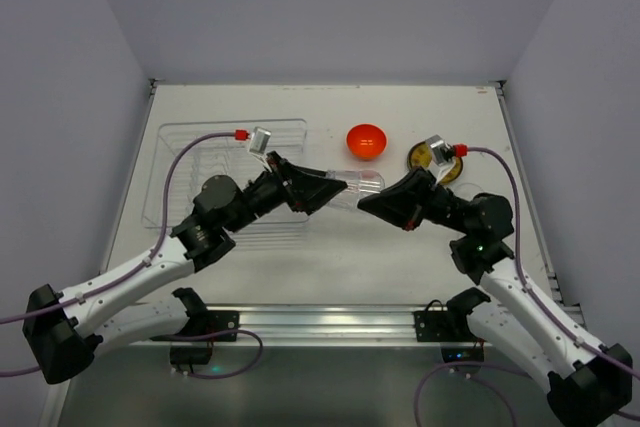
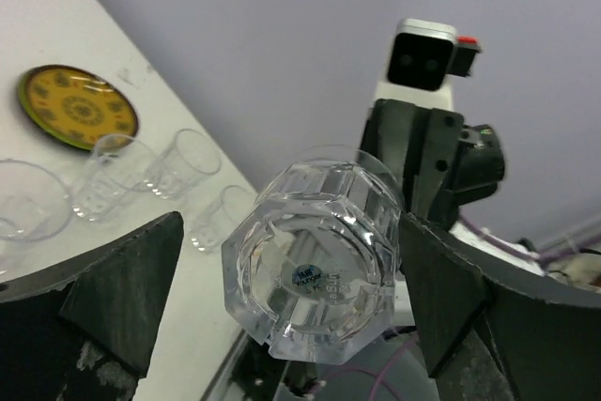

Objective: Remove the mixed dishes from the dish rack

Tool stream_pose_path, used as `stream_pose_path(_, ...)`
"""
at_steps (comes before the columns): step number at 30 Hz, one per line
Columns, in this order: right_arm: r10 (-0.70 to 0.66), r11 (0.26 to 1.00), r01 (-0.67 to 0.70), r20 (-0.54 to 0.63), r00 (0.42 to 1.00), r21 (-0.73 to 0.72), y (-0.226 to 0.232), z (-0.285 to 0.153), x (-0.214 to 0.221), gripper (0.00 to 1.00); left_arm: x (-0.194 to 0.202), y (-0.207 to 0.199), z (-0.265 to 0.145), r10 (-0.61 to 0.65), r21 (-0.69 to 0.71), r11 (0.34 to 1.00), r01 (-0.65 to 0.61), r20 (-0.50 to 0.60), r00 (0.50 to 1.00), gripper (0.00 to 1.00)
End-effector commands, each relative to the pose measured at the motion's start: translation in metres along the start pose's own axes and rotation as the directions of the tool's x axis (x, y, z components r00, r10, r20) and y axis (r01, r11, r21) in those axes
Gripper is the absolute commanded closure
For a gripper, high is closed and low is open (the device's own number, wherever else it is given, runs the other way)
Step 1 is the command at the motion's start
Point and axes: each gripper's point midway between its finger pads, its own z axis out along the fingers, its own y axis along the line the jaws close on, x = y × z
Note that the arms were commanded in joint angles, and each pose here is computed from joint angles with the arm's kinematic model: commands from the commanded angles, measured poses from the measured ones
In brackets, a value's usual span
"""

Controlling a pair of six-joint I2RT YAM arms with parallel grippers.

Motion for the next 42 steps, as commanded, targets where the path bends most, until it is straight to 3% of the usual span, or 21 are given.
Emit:
stream_pose_path(1, -0.126, 0.971, 0.125, -0.004, 0.992, 0.204, -0.023, -0.010, -0.004, 1.00, -0.028, 0.037, -0.009, 0.163, -0.276, 0.950, -0.148, 0.033, 0.986, 0.00)
stream_pose_path(2, -0.182, 0.952, 0.172, 0.017, 0.983, 0.252, -0.014, -0.015, -0.017, 1.00, -0.060, 0.041, -0.015, 0.245, -0.386, 0.903, -0.190, 0.099, 0.965, 0.00)
stream_pose_path(3, -0.123, 0.885, 0.104, 0.013, 0.992, 0.454, -0.047, -0.033, -0.012, 1.00, -0.070, 0.047, -0.028, 0.281, -0.460, 0.863, -0.208, 0.097, 0.955, 0.00)
stream_pose_path(5, -0.184, 0.792, 0.157, -0.015, 0.983, 0.589, -0.051, -0.053, -0.024, 1.00, -0.081, 0.065, -0.058, 0.354, -0.604, 0.754, -0.258, 0.043, 0.934, 0.00)
stream_pose_path(6, -0.175, 0.734, 0.148, -0.026, 0.984, 0.663, -0.058, -0.065, -0.025, 1.00, -0.105, 0.062, -0.079, 0.399, -0.674, 0.701, -0.233, 0.099, 0.911, 0.00)
stream_pose_path(7, -0.114, 0.600, 0.133, -0.080, 0.990, 0.789, -0.079, -0.094, -0.012, 1.00, -0.106, 0.069, -0.094, 0.422, -0.718, 0.649, -0.252, 0.064, 0.905, 0.00)
stream_pose_path(11, 0.029, 0.438, 0.165, -0.197, 0.980, 0.883, -0.076, -0.119, -0.008, 1.00, -0.116, 0.072, -0.133, 0.500, -0.785, 0.518, -0.340, -0.045, 0.865, 0.00)
stream_pose_path(15, 0.216, 0.153, 0.219, -0.248, 0.944, 0.964, -0.105, -0.159, 0.004, 1.00, -0.109, 0.088, -0.157, 0.513, -0.820, 0.413, -0.396, -0.150, 0.845, 0.00)
stream_pose_path(18, 0.349, 0.013, 0.275, -0.262, 0.900, 0.961, -0.120, -0.179, 0.020, 1.00, -0.099, 0.101, -0.165, 0.522, -0.817, 0.371, -0.441, -0.210, 0.827, 0.00)
stream_pose_path(25, 0.470, -0.093, 0.348, -0.267, 0.841, 0.933, -0.160, -0.190, 0.045, 1.00, -0.077, 0.123, -0.171, 0.515, -0.797, 0.347, -0.494, -0.279, 0.811, 0.00)
stream_pose_path(30, 0.475, -0.096, 0.345, -0.261, 0.840, 0.934, -0.186, -0.186, 0.057, 1.00, -0.081, 0.119, -0.173, 0.528, -0.800, 0.350, -0.487, -0.261, 0.808, 0.00)
stream_pose_path(34, 0.529, -0.133, 0.388, -0.266, 0.806, 0.912, -0.209, -0.195, 0.075, 1.00, -0.084, 0.115, -0.172, 0.538, -0.796, 0.361, -0.485, -0.247, 0.806, 0.00)
stream_pose_path(42, 0.547, -0.115, 0.398, -0.276, 0.790, 0.910, -0.239, -0.191, 0.090, 1.00, -0.084, 0.117, -0.172, 0.535, -0.799, 0.353, -0.487, -0.255, 0.806, 0.00)
